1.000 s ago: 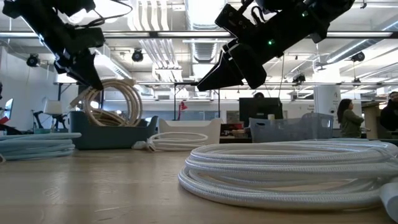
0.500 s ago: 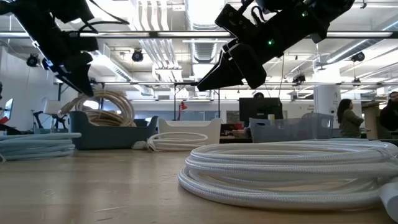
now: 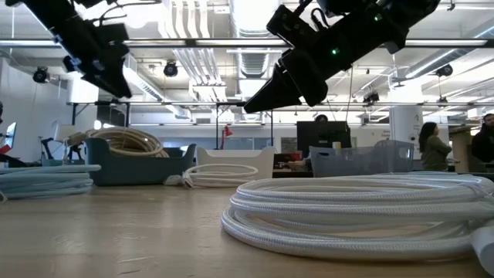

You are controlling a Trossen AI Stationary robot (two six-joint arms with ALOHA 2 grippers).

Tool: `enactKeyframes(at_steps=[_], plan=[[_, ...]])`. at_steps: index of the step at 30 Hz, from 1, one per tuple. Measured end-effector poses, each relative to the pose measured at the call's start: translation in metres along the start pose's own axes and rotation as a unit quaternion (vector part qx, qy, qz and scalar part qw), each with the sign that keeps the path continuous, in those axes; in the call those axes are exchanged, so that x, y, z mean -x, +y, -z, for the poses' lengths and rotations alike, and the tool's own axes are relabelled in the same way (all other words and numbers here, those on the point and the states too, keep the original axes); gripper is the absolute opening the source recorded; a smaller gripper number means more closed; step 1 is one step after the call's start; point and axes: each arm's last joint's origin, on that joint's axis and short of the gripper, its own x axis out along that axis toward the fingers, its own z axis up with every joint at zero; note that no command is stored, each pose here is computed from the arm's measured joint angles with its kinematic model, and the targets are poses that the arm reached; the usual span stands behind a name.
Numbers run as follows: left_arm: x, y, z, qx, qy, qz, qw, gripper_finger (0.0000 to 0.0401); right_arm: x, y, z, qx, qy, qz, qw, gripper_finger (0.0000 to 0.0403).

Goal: Sort HDMI cables
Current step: Put the top white HDMI cable into the white bin

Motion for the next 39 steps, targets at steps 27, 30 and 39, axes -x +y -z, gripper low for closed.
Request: enactKeyframes(at_steps=[27,30,39], plan=[[-0.028,-0.046,-0.021,-0.048,-0.098,0.189,0.976,0.0204,-0.068,-0.013,0.034,-0.06,-0.001,-0.052,0.997,0.0196],[-0.031,-0.048,-0.02,-0.051,-0.092,0.187,0.977,0.0204,-0.085,-0.016,0.038,-0.079,0.023,-0.047,0.996,0.0196],[-0.034,-0.05,-0.019,-0.056,-0.085,0.185,0.977,0.0204,-0.123,-0.021,0.041,-0.11,0.135,-0.035,0.984,0.0191]])
